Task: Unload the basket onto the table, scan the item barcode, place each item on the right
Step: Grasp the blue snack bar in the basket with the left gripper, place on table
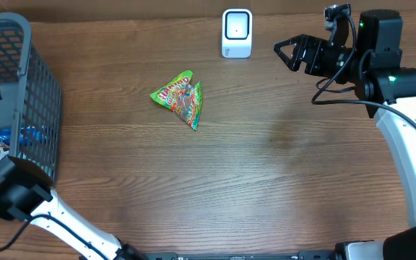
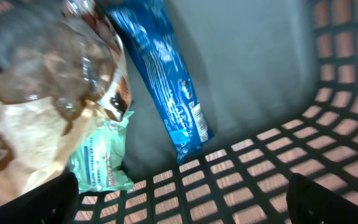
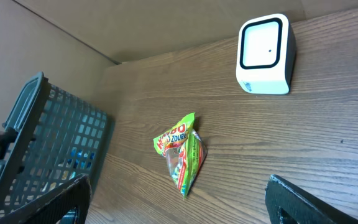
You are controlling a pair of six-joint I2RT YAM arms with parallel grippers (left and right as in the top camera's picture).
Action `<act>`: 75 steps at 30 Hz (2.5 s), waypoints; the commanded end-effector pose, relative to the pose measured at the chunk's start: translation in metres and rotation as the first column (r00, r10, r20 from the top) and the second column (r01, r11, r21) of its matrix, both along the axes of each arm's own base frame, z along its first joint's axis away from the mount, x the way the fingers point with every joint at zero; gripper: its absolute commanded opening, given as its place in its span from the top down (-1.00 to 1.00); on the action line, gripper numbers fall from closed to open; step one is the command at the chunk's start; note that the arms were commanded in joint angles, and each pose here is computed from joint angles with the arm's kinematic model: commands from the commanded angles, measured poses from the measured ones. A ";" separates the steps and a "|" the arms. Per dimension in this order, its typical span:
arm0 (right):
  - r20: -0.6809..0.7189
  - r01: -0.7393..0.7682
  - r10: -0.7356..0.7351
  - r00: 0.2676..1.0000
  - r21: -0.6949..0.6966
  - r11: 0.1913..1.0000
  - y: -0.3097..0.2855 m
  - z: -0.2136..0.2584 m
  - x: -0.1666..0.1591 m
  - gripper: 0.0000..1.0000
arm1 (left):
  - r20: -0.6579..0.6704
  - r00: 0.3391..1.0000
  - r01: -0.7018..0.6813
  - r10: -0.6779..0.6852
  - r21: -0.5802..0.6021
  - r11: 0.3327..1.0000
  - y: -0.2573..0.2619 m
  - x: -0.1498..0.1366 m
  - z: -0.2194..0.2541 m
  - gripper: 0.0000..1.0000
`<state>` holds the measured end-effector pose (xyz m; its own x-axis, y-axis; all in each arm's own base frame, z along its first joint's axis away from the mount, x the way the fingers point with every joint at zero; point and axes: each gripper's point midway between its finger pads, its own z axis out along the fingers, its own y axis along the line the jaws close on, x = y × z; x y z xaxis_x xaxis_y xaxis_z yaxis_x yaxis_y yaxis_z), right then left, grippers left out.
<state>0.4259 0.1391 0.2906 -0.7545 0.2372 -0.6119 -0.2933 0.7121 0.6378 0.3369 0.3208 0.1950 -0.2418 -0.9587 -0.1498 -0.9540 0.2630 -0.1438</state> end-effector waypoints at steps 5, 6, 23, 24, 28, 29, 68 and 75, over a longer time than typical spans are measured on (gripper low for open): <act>0.035 -0.006 0.006 0.999 0.001 1.000 0.000 0.012 0.000 -0.80 | -0.072 0.995 0.058 -0.066 -0.101 0.993 -0.008 0.011 -0.050 -0.96; 0.034 -0.006 0.006 0.999 0.001 1.000 0.000 0.012 0.000 -0.80 | -0.077 0.995 0.058 -0.067 -0.104 0.993 -0.009 0.011 -0.052 -0.96; 0.035 -0.009 0.009 0.999 -0.004 1.000 0.000 0.011 0.000 -0.80 | -0.194 0.977 0.048 -0.082 -0.174 0.984 -0.015 0.003 -0.143 -0.92; 0.035 -0.009 0.009 0.999 -0.004 1.000 0.000 0.011 0.000 -0.80 | -0.198 0.977 0.047 -0.083 -0.178 0.983 -0.015 0.002 -0.151 -0.91; 0.039 -0.009 0.009 0.999 -0.003 1.000 0.000 0.012 0.000 -0.80 | -0.202 0.976 0.047 -0.084 -0.182 0.982 -0.016 0.001 -0.168 -0.81; 0.040 -0.009 0.009 0.999 -0.003 1.000 0.000 0.012 0.000 -0.80 | -0.206 0.975 0.046 -0.084 -0.180 0.983 -0.016 0.000 -0.170 -0.75; 0.042 -0.007 0.006 0.999 0.003 1.000 0.001 0.013 0.001 -0.80 | 0.218 0.588 0.603 -0.779 0.524 0.601 -0.220 0.058 0.212 0.92; 0.033 -0.008 0.008 0.999 0.003 1.000 0.001 0.012 0.000 -0.80 | 0.034 0.240 0.918 -0.970 0.318 0.238 -0.337 0.075 0.126 0.91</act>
